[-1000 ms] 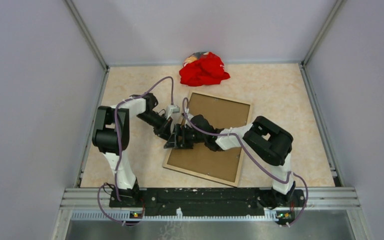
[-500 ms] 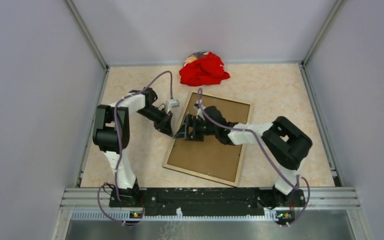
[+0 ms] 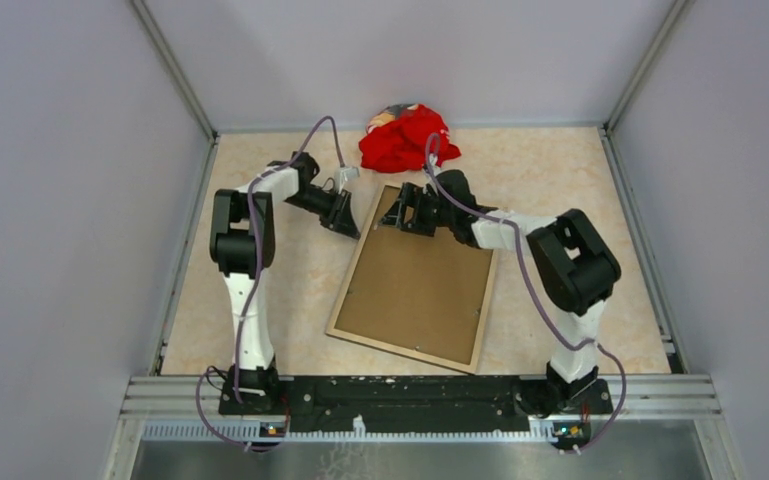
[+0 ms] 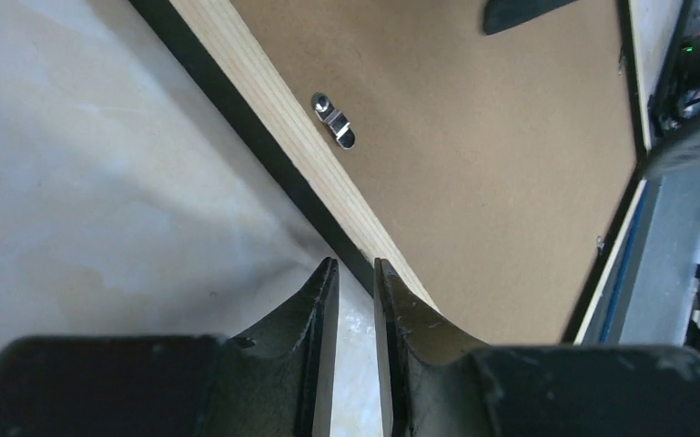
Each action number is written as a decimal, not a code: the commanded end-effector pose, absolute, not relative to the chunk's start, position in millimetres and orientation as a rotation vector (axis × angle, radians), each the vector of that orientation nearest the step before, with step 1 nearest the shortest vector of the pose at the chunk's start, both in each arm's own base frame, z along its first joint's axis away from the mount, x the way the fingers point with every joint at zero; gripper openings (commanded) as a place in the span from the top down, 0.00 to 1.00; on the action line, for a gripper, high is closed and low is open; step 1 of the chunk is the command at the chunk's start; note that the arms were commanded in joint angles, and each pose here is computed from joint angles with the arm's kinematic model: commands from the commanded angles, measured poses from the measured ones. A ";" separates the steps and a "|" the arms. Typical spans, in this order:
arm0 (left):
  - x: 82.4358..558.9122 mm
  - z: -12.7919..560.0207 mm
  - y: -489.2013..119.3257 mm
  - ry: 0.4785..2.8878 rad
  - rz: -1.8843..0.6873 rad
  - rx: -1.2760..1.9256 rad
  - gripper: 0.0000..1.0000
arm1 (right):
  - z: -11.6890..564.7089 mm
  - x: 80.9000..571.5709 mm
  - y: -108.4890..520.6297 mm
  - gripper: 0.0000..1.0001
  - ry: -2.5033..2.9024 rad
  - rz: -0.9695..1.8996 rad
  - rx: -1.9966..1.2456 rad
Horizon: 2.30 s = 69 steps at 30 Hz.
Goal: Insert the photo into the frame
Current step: Install the photo frame at the center of the board.
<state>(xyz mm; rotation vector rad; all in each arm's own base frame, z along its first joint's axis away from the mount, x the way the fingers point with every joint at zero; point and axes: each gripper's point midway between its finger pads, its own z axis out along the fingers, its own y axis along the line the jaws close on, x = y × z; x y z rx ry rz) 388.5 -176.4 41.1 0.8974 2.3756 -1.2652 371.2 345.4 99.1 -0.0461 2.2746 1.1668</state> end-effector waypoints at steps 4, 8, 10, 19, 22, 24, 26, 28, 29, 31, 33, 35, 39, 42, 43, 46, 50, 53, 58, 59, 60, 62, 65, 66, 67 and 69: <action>384.2 62.5 -191.8 2.273 -1.448 0.879 0.73 | 87.9 404.5 368.7 0.21 2.258 1.209 -0.085; 379.2 66.3 -193.8 2.248 -1.475 0.891 0.71 | 79.4 409.9 376.8 0.21 2.267 1.244 -0.069; 378.5 63.4 -194.9 2.253 -1.461 0.907 0.70 | 75.4 409.9 381.1 0.21 2.274 1.257 -0.065; 377.5 39.4 -194.6 2.332 -1.417 0.892 0.76 | 62.7 399.0 400.0 0.22 2.303 1.294 -0.075; 377.3 38.7 -193.8 2.335 -1.406 0.895 0.77 | 61.3 395.7 405.4 0.22 2.305 1.316 -0.075; 376.9 39.4 -193.8 2.332 -1.406 0.896 0.78 | 61.1 393.7 408.7 0.22 2.304 1.327 -0.078; 376.7 39.9 -194.0 2.330 -1.407 0.896 0.79 | 62.9 392.6 411.5 0.22 2.300 1.337 -0.080; 376.3 39.1 -193.7 2.333 -1.406 0.896 0.79 | 63.0 393.0 412.4 0.23 2.298 1.339 -0.077; 375.7 39.1 -194.0 2.334 -1.405 0.898 0.79 | 62.1 393.3 412.3 0.23 2.299 1.337 -0.075; 375.2 39.2 -193.9 2.333 -1.403 0.900 0.79 | 63.1 394.2 413.0 0.23 2.297 1.337 -0.073; 374.9 39.0 -193.9 2.331 -1.401 0.901 0.80 | 63.4 395.4 413.1 0.23 2.296 1.341 -0.065; 375.0 39.7 -194.0 2.329 -1.402 0.902 0.80 | 64.1 395.5 414.6 0.23 2.295 1.351 -0.058; 374.0 39.0 -193.9 2.328 -1.403 0.903 0.80 | 63.5 397.2 415.9 0.23 2.291 1.359 -0.046; 373.3 38.7 -193.6 2.329 -1.401 0.906 0.80 | 62.5 399.4 416.4 0.23 2.292 1.356 -0.029; 373.4 38.2 -193.5 2.329 -1.400 0.907 0.80 | 61.9 400.2 416.3 0.23 2.291 1.355 -0.023; 373.0 38.4 -193.3 2.329 -1.398 0.909 0.80 | 61.0 401.3 417.0 0.23 2.288 1.366 -0.004; 372.2 38.5 -193.2 2.329 -1.398 0.911 0.80 | 59.6 402.0 416.5 0.23 2.285 1.369 0.019; 371.7 38.3 -192.7 2.329 -1.394 0.918 0.80 | 60.2 402.8 416.2 0.23 2.280 1.367 0.028; 370.0 37.9 -193.3 2.328 -1.402 0.917 0.80 | 61.2 402.4 420.5 0.23 2.272 1.387 0.042; 369.6 38.0 -193.2 2.329 -1.401 0.919 0.80 | 62.0 401.8 421.5 0.23 2.270 1.389 0.040; 369.6 38.2 -192.9 2.327 -1.400 0.920 0.80 | 62.0 401.6 421.2 0.23 2.270 1.390 0.041; 369.7 38.9 -192.2 2.326 -1.394 0.924 0.80 | 62.6 401.3 420.5 0.23 2.267 1.392 0.045; 369.3 40.2 -191.9 2.325 -1.392 0.928 0.80 | 69.0 399.2 421.4 0.23 2.253 1.411 0.037; 368.9 40.7 -191.4 2.327 -1.392 0.928 0.80 | 74.5 398.5 421.0 0.23 2.244 1.420 0.035; 369.0 42.8 -190.9 2.324 -1.388 0.934 0.80 | 83.0 397.8 420.7 0.23 2.229 1.433 0.031; 368.3 45.9 -187.3 2.326 -1.372 0.946 0.80 | 106.0 395.1 416.3 0.22 2.190 1.464 0.016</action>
